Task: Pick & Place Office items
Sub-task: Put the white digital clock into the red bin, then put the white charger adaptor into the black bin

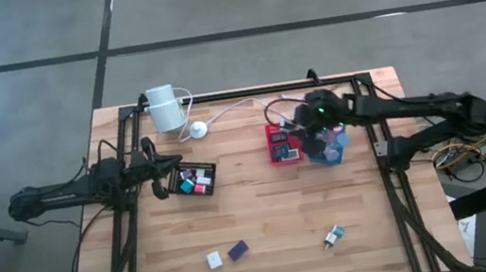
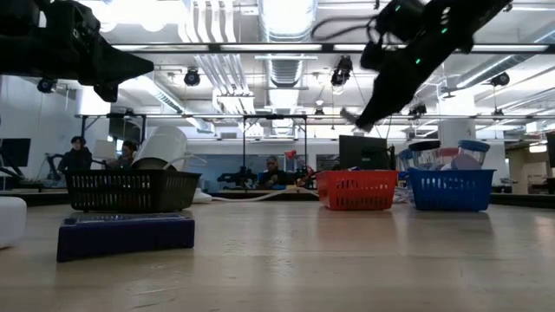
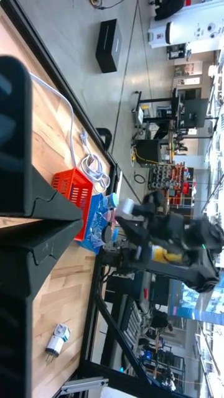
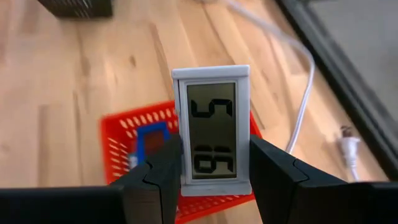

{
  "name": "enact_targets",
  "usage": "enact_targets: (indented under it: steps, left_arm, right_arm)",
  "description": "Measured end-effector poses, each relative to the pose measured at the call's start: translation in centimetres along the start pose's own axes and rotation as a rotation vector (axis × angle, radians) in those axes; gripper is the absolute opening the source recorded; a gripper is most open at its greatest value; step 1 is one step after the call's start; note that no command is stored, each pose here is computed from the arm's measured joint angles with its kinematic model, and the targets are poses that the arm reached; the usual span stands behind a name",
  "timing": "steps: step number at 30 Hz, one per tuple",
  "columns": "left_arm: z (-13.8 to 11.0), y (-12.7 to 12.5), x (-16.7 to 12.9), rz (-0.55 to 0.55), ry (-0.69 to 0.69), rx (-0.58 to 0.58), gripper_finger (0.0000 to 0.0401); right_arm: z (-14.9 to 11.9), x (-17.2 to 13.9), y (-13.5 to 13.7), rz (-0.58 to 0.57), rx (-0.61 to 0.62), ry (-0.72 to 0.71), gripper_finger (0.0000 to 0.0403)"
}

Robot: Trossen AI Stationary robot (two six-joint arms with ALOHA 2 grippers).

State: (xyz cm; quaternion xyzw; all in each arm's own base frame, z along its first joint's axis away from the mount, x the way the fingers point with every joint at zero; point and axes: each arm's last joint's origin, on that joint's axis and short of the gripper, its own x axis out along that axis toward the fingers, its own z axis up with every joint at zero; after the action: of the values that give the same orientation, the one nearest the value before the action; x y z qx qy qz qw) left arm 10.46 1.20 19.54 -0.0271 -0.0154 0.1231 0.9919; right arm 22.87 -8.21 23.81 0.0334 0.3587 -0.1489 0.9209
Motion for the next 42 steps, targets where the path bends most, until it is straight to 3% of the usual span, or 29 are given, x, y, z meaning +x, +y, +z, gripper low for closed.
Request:
enact_targets:
  steps: [11, 23, 32, 42]
  left_arm:
    - [0.0, 0.0, 0.0, -0.001, 0.000, 0.000, 0.0012]
    - [0.0, 0.0, 0.0, -0.002, 0.000, 0.000, 0.0012]
    - [0.0, 0.0, 0.0, -0.003, 0.000, 0.000, 0.0012]
    - [0.0, 0.0, 0.0, -0.003, 0.000, -0.004, 0.0012]
  right_arm:
    - [0.3, 6.2, -1.6, 0.018, -0.027, 0.218, 0.0143]
    - [0.0, 9.6, -1.7, 0.027, -0.026, 0.363, 0.0146]
    - [-0.1, 9.4, -1.7, 0.029, -0.024, 0.381, 0.0185]
    - [1.5, 5.6, -1.7, 0.013, 0.000, 0.266, 0.0198]
